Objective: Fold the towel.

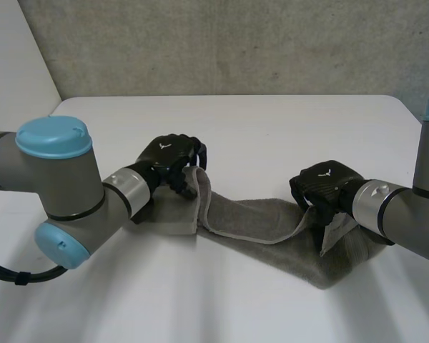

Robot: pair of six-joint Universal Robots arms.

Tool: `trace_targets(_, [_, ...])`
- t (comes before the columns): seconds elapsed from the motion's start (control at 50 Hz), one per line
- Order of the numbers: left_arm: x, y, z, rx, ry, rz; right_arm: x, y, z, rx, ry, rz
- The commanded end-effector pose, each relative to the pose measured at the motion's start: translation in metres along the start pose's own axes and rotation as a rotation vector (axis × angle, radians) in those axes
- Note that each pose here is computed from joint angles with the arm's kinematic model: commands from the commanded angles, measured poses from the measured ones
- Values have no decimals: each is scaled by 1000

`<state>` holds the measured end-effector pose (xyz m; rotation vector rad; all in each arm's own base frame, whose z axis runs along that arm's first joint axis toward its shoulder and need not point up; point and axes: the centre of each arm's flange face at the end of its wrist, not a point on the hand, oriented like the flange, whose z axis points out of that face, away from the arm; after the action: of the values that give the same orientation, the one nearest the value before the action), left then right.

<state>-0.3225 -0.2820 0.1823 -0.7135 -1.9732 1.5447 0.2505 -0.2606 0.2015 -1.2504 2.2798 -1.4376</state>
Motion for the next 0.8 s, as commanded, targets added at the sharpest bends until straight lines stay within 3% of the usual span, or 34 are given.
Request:
trace_targets(0.02, [10,-2,1,-1,22,-2,0,0,0,5,1,-3])
trace_targets(0.32, [13,3,13,3,-53,-46,-2,0,0,5,-4,-5])
trace_targets(0.62, [28,-28,-7,69,-57,-29,-5,1,0,2,-10,-6])
trace_targets(0.8, [36,-6,2,20,-36,-16,-5,1,0,3,-11,-6])
